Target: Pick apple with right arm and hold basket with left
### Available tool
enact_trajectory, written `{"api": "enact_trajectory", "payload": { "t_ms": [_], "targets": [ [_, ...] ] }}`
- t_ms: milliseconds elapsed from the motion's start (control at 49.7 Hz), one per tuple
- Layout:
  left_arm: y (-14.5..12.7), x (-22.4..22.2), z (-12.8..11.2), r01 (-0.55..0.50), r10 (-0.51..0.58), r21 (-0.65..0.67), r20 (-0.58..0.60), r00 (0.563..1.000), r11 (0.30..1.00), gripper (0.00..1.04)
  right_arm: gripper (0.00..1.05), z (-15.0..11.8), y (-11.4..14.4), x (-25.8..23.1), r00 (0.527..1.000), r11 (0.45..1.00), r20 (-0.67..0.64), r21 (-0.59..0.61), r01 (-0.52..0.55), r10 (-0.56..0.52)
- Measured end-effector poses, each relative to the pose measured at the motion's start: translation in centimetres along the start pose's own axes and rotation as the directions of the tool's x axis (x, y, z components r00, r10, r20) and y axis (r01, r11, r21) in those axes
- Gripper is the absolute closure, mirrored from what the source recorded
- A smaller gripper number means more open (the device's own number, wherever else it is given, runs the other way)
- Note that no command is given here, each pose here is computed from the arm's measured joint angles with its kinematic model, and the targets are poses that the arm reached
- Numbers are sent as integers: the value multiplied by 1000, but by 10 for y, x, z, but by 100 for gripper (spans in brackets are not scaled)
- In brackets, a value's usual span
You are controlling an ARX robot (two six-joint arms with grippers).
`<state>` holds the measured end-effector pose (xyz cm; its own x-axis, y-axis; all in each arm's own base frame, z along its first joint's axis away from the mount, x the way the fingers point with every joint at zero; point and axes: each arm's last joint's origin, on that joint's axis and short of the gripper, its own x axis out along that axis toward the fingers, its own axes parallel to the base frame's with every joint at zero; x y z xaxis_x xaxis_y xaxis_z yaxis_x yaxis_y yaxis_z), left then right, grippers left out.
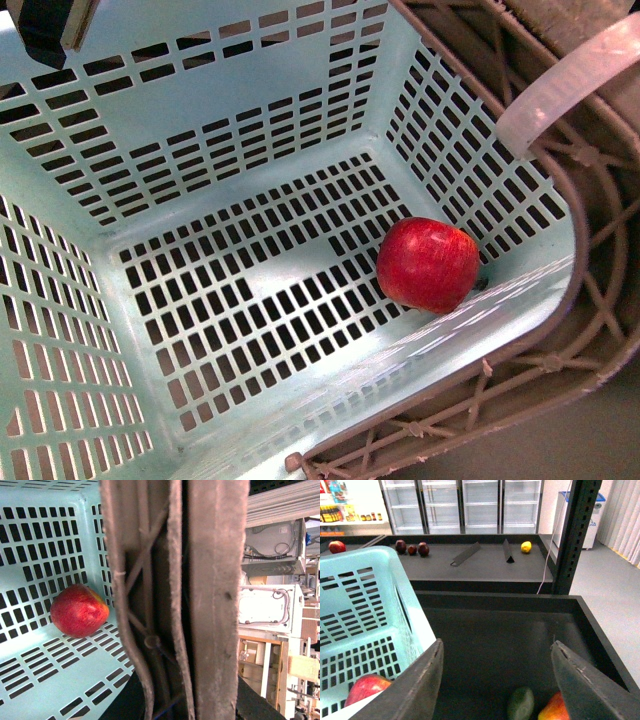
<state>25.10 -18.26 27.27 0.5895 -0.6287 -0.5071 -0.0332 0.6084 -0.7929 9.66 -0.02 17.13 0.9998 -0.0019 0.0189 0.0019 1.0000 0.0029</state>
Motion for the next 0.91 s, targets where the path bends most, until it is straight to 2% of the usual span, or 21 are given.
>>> {"api": "enact_trajectory", "payload": {
  "t_ms": [141,483,543,583,704,825,905],
  "targets": [
    [0,0,0,0,0,0,0,1000,1000,88,8,0,0,0,1000,1000,0,0,0,0],
    [0,0,0,0,0,0,0,1000,1000,88,9,0,0,0,1000,1000,0,0,0,0],
    [-2,0,-2,-56,58,-20,68,996,998,88,9,0,0,0,1000,1000,0,0,0,0],
    [-3,-1,-4,-128,144,-92,190,971,988,88,9,0,0,0,1000,1000,0,0,0,0],
    [-1,-3,3,-165,241,-219,390,889,962,88,9,0,0,0,1000,1000,1,0,0,0],
    [6,-10,28,-158,285,-281,501,817,947,88,9,0,0,0,1000,1000,1,0,0,0],
    [14,-15,44,-137,300,-325,528,795,936,88,9,0,0,0,1000,1000,1,0,0,0]
  ]
}}
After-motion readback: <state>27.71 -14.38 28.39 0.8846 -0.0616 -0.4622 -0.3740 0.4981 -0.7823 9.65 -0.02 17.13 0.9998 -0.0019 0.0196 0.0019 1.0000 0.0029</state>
